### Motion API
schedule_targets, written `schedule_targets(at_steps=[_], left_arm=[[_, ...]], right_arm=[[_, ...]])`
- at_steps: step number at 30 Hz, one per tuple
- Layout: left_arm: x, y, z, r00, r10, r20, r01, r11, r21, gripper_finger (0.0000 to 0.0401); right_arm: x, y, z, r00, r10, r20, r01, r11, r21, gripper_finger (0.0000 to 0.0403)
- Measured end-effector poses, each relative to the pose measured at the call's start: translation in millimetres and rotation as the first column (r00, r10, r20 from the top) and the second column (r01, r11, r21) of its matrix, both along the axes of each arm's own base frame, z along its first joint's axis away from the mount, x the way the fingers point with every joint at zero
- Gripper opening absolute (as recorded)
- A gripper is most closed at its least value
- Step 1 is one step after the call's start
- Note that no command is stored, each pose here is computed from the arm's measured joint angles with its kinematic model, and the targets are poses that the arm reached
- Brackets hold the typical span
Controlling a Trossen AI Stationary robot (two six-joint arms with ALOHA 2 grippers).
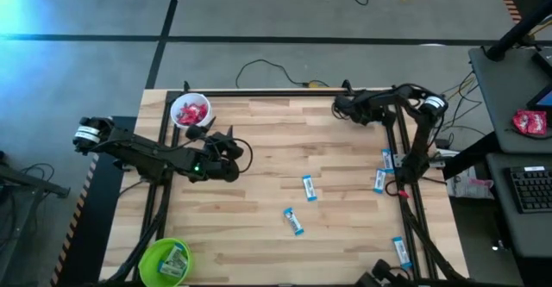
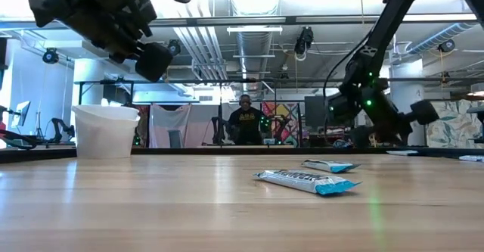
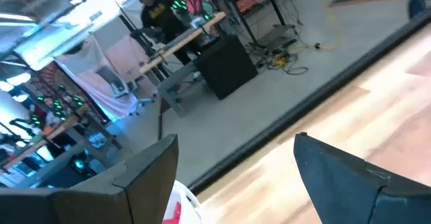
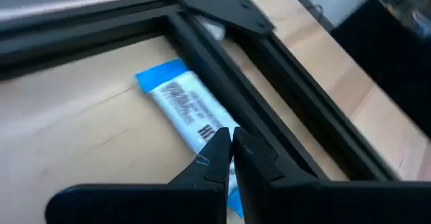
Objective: Sort candy by brand, put in halloween buckets
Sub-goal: Move the blue chocolate bar to the center of the table
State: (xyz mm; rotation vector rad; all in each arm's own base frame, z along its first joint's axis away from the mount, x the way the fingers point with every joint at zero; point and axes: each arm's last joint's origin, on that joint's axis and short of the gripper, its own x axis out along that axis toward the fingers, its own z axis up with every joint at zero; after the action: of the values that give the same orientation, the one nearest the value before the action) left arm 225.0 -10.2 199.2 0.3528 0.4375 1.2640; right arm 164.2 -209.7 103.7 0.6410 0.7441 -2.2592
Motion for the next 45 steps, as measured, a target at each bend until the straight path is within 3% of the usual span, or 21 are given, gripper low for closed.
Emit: schedule_targets(at_steps=[5,15,22,28,33,36,41,45], left_arm=[[-0.6,0.0,-2.0,1.0,-0.009,-0.008,0.009,1.0,-0.014,0.0278],[-1.0,0.2,-1.8,1.0,0.0,-0.007,0.0,1.0,0.001,0.0278],[-1.0,0.1,-1.8,1.0,0.0,-0.007,0.0,1.0,0.001,0.0278],[-0.9,0.2,-1.8,1.0,0.0,-0.006,0.0,1.0,0.001,0.0278],[-0.3,0.0,-1.3,1.0,0.0,0.002,0.0,1.0,0.0,0.0278],[1.4,-0.2,1.3,1.0,0.0,0.016,0.0,1.0,-0.003,0.0278],[1.7,-0.3,1.8,1.0,0.0,0.018,0.0,1.0,-0.003,0.0278],[1.0,-0.1,0.9,1.0,-0.001,-0.003,0.001,1.0,0.002,0.0278]], right_arm=[[-0.8,3.2,-3.5,0.999,-0.049,0.017,0.05,0.996,-0.072,0.0012],[3.7,12.5,-11.3,0.997,-0.007,0.079,0.005,1.0,0.026,0.0012],[38.3,49.7,-4.4,0.972,0.191,0.134,-0.203,0.976,0.083,0.0012],[74.6,107.7,14.6,0.892,0.388,0.232,-0.386,0.921,-0.054,0.0012],[80.2,112.9,16.8,0.876,0.443,0.191,-0.418,0.894,-0.158,0.0012],[93.1,107.5,8.0,0.831,0.511,0.221,-0.482,0.859,-0.174,0.0012],[120.0,103.2,-2.8,0.666,0.68,0.307,-0.674,0.725,-0.144,0.0012],[127.0,117.9,-1.6,0.594,0.691,0.412,-0.721,0.684,-0.108,0.0012]])
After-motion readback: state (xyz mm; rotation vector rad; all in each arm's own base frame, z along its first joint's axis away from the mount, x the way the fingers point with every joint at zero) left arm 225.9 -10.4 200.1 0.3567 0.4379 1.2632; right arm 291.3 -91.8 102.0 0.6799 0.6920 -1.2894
